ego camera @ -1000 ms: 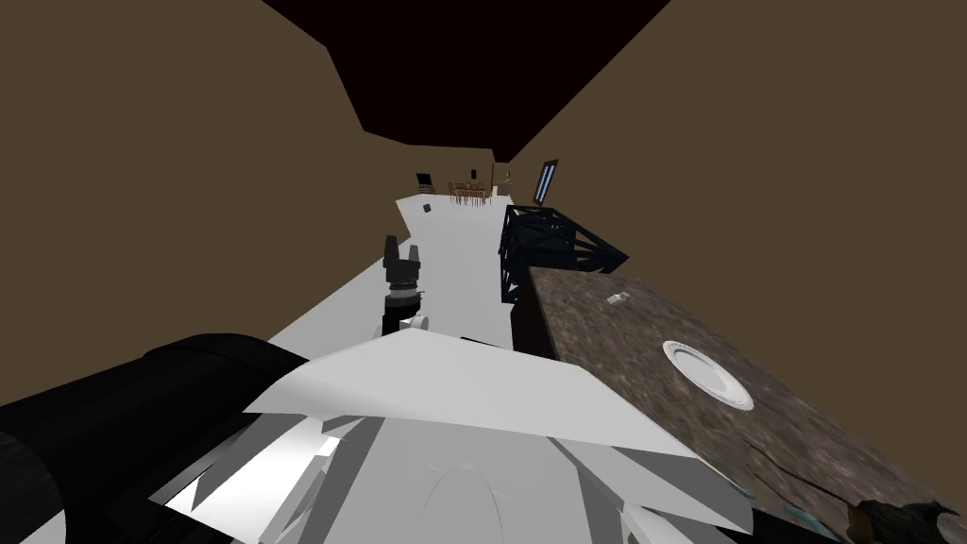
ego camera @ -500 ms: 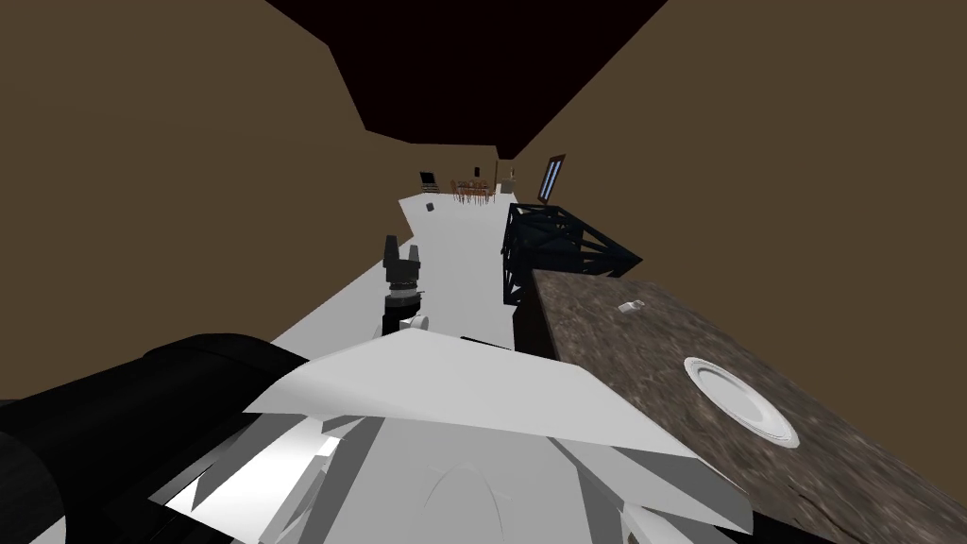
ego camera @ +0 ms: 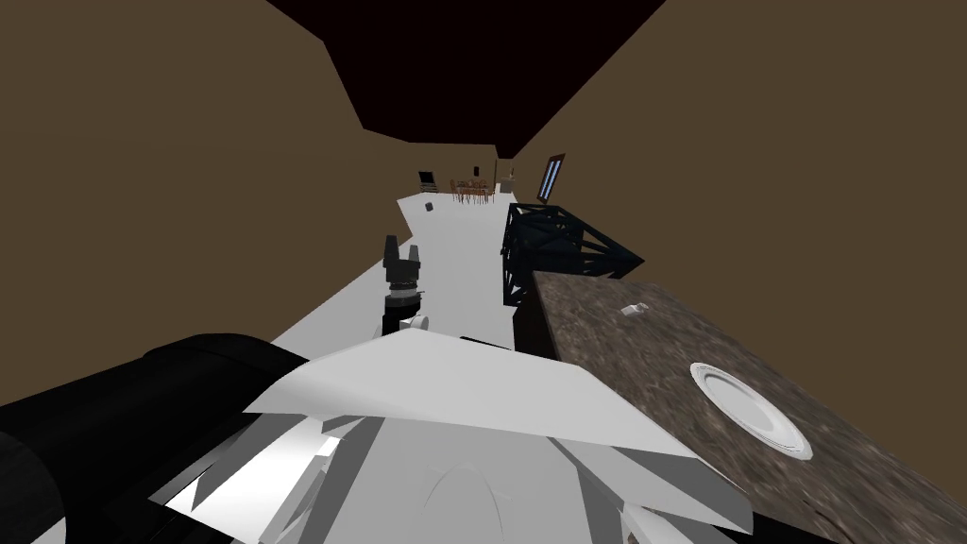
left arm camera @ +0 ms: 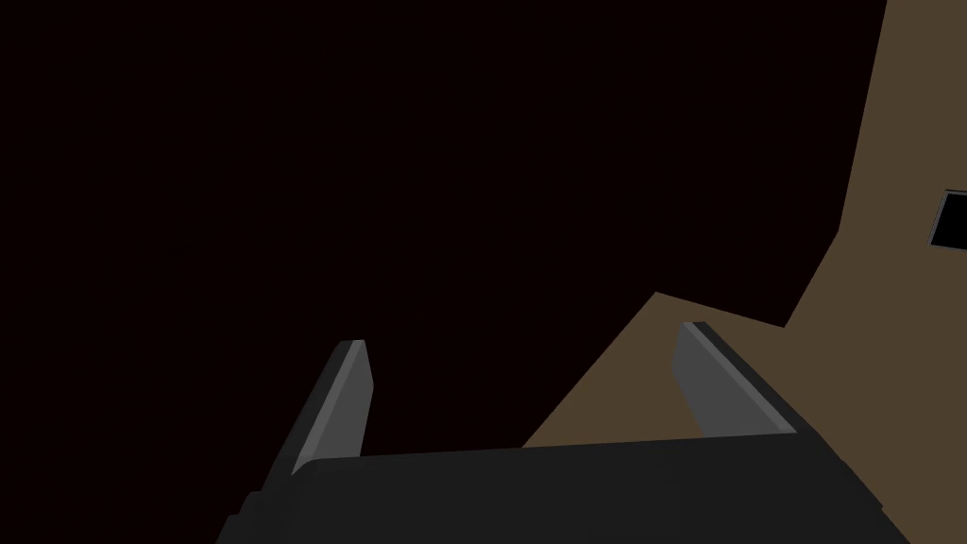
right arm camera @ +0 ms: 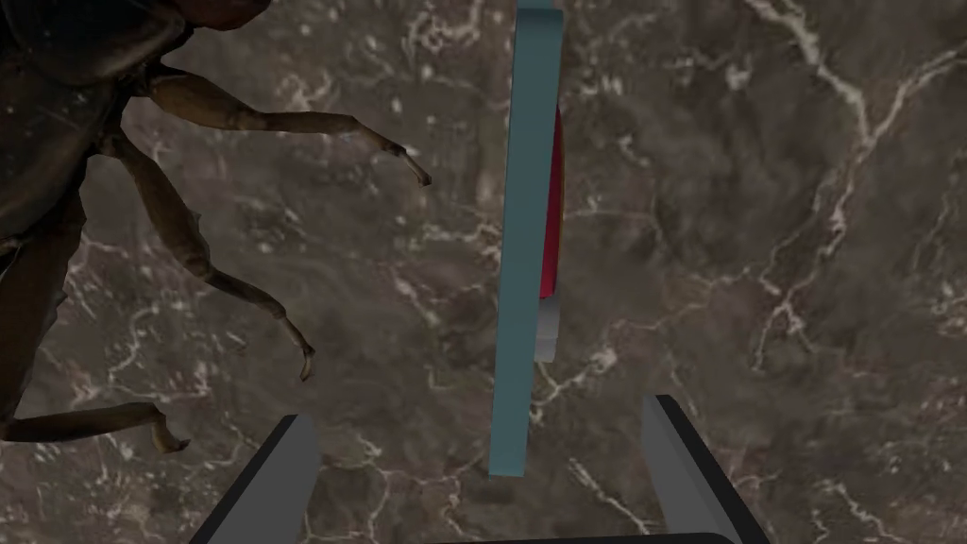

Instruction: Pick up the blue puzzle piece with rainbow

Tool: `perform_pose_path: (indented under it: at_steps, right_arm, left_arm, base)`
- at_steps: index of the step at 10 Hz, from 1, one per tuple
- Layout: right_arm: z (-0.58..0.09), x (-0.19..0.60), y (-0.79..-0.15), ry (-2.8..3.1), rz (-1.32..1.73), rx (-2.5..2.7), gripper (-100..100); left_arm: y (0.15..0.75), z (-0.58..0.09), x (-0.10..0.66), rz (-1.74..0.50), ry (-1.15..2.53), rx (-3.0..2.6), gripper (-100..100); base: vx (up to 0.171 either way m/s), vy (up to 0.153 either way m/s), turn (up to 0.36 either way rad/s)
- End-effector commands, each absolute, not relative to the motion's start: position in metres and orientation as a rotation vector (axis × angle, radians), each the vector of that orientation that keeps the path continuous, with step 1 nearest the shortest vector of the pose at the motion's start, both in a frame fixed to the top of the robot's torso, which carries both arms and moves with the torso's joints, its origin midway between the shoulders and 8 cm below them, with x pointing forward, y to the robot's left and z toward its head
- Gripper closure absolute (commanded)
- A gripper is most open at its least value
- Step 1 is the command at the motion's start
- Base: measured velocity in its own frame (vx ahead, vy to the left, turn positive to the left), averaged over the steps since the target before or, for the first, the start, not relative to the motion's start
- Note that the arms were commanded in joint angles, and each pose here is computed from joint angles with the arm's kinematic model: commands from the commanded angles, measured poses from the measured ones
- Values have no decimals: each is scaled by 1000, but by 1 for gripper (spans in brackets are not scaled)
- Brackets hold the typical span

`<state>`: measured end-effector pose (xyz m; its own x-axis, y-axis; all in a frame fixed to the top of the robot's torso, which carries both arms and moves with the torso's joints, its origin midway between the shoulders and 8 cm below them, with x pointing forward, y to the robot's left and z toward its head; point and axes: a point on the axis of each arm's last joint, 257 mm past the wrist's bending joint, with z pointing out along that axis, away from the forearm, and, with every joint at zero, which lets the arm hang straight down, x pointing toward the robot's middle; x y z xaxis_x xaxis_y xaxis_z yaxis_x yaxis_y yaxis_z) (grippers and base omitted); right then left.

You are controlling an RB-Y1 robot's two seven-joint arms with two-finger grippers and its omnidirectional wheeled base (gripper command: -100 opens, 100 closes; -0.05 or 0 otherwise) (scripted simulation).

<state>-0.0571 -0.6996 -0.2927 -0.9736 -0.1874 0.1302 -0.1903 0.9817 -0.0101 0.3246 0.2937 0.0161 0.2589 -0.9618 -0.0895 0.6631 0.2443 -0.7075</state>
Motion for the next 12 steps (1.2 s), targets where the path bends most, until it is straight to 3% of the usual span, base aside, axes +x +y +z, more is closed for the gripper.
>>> perform_pose_path:
  at_steps: [1, 8, 12]
  right_arm:
    - [-299, -56, -702, -3002, 25, 312, -100]
    - [-303, -51, -727, -3028, 67, 376, -100]
    - [-315, -86, -723, -3008, 9, 375, -100]
  left_arm:
    - [294, 16, 325, -1199, 584, -614, 0]
    - [294, 16, 325, -1199, 584, -614, 0]
    - [294, 16, 325, -1199, 584, -614, 0]
  base:
    - [43, 21, -24]
    - [39, 14, -11]
    - [42, 19, -14]
